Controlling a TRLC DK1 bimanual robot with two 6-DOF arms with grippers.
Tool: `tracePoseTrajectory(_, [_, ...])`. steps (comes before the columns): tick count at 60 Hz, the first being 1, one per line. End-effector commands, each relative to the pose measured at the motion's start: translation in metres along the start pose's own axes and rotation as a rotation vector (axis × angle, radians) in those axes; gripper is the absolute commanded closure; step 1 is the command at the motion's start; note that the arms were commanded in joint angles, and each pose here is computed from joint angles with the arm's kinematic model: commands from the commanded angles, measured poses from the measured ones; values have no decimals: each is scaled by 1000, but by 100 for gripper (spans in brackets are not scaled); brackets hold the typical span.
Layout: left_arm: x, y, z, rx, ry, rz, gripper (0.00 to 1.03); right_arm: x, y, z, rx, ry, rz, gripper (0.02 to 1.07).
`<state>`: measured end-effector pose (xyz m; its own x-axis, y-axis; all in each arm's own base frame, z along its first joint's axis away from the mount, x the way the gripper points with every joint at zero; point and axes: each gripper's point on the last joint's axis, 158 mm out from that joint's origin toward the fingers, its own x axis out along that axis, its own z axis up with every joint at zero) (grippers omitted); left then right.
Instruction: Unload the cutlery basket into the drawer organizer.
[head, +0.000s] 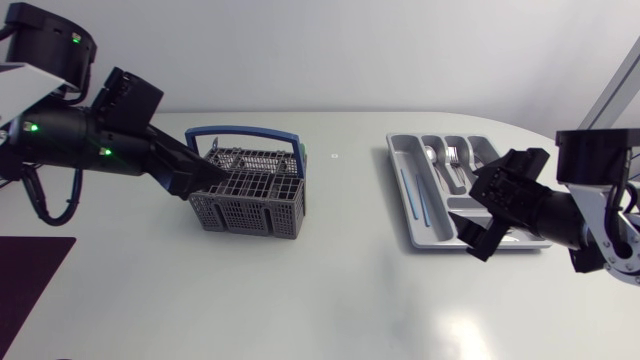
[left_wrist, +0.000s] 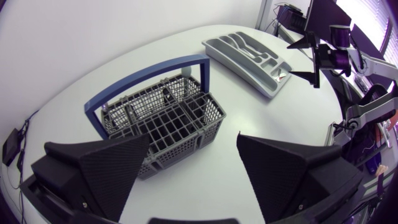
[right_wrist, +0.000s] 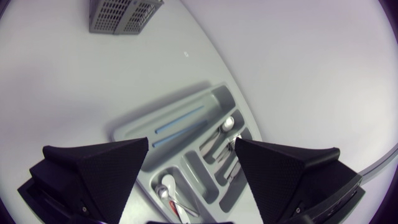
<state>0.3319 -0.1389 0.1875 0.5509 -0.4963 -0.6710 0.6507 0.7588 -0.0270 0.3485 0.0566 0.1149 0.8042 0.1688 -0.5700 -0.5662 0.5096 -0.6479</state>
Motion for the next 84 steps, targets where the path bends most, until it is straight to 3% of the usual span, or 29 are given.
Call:
tracePoseTrajectory(1, [-7, 6, -20, 26, 34, 35, 6, 5, 8, 25, 72, -25, 50, 10])
tracePoseTrajectory(10, [-3, 15, -52, 29, 97, 61, 15, 16, 28, 63, 98, -63, 130, 36])
tracePoseTrajectory(16, [3, 23, -70, 30, 126, 96, 28, 25, 38, 78, 120, -76, 168, 66])
tracePoseTrajectory(21, [8, 31, -81, 36, 148, 145, 35, 27, 45, 92, 126, -94, 176, 76])
tracePoseTrajectory(28, [15, 38, -83, 63, 145, 232, 35, 23, 53, 112, 111, -116, 174, 87])
tracePoseTrajectory(39, [28, 52, -90, 112, 137, 376, 34, 19, 61, 143, 83, -152, 176, 88])
tracePoseTrajectory(46, [34, 55, -101, 107, 159, 378, 17, 20, 63, 159, 94, -170, 193, 88])
tracePoseTrajectory(58, [37, 78, -121, 70, 191, 416, 18, 32, 60, 186, 133, -190, 240, 89])
tracePoseTrajectory(75, [43, 105, -146, 22, 231, 456, 84, 70, 63, 218, 218, -217, 361, 96])
tracePoseTrajectory(84, [60, 112, -160, 3, 257, 434, 93, 95, 53, 229, 302, -238, 422, 97])
